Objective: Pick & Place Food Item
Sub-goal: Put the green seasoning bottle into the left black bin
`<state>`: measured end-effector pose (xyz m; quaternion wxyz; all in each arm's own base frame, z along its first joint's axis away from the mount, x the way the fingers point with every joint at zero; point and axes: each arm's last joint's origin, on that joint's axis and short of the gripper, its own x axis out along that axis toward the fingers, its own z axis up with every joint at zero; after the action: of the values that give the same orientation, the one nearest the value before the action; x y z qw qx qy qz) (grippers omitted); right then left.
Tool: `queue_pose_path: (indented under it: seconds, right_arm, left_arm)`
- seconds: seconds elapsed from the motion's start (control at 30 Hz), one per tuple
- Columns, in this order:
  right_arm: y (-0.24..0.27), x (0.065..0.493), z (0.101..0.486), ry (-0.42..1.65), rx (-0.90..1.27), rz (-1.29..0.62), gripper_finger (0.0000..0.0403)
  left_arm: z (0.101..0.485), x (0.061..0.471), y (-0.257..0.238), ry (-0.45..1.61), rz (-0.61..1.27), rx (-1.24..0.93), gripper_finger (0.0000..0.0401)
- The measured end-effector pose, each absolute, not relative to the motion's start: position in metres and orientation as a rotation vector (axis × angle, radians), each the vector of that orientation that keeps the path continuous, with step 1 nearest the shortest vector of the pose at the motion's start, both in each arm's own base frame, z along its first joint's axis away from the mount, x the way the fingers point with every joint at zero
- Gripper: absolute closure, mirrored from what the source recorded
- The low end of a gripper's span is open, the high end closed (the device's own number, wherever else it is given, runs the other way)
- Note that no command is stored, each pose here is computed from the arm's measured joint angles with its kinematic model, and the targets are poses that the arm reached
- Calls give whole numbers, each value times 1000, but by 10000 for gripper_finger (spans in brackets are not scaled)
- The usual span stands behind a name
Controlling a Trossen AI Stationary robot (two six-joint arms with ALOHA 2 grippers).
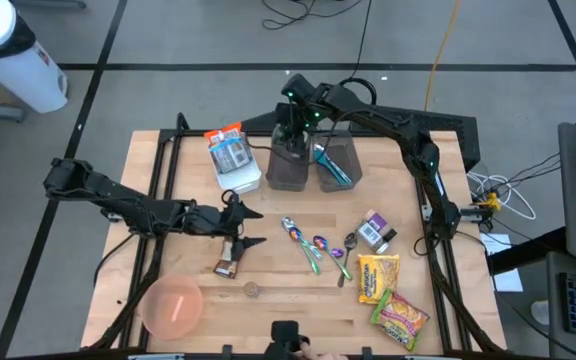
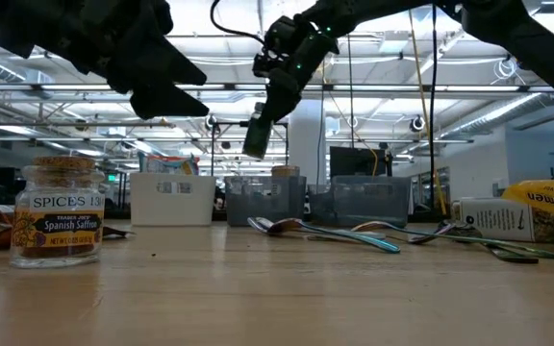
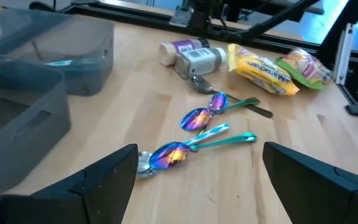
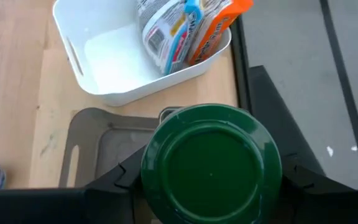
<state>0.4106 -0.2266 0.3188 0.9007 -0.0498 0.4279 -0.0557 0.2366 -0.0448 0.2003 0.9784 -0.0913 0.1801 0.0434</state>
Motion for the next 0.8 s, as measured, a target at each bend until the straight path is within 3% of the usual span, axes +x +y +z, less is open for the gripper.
queue_pose_path:
  seconds: [0.8]
  right_arm:
    - [-244, 410, 289, 872, -153, -120, 214]
  left_arm:
    - [193, 243, -43, 379, 37, -196, 52]
